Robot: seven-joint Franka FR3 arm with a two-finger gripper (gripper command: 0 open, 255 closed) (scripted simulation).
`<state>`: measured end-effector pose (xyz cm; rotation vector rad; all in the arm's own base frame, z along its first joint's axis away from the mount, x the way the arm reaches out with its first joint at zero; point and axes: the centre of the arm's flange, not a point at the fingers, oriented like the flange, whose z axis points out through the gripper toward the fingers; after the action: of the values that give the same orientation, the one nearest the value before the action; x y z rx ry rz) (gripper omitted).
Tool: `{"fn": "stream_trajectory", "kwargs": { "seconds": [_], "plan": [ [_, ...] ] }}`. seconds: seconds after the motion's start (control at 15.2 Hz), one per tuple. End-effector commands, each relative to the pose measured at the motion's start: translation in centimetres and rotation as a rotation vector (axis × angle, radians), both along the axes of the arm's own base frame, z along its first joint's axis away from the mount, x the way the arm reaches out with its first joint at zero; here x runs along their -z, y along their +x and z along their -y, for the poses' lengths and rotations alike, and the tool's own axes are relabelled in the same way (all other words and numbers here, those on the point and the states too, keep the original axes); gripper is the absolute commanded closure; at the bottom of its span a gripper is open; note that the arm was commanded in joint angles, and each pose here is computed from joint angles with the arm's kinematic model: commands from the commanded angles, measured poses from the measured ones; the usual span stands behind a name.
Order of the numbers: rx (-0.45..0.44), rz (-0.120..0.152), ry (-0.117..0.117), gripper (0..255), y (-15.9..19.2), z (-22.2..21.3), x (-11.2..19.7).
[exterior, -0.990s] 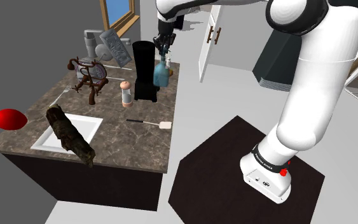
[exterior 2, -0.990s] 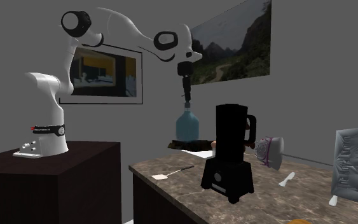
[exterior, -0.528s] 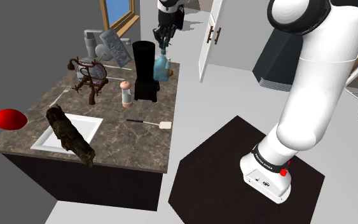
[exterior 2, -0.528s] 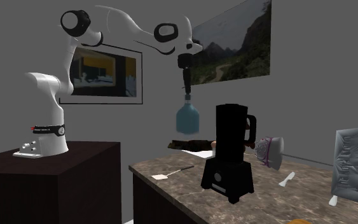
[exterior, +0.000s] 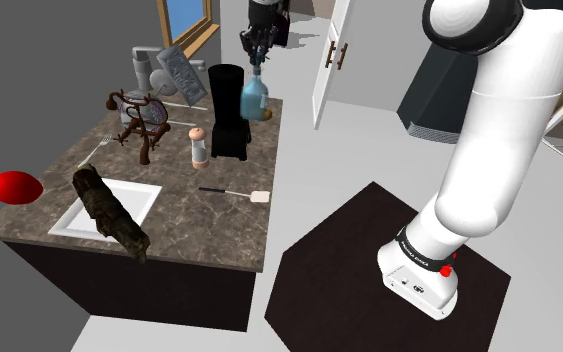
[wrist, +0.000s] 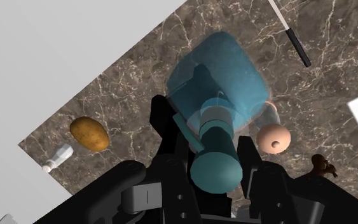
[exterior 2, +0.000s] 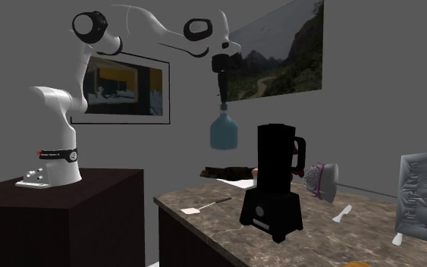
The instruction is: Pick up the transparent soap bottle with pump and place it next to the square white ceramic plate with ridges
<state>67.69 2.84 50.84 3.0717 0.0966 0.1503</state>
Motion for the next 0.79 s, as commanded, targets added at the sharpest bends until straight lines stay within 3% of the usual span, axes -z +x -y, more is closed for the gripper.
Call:
{"fn": "stream_trajectory", "kwargs": {
  "seconds": [0.0,0.73],
  "plan": [
    [0.000,0.000,0.000,255,-0.5,-2.0,-0.3],
    [0.000,0.000,0.000,255,-3.8,-16.2,-0.3]
  ]
}}
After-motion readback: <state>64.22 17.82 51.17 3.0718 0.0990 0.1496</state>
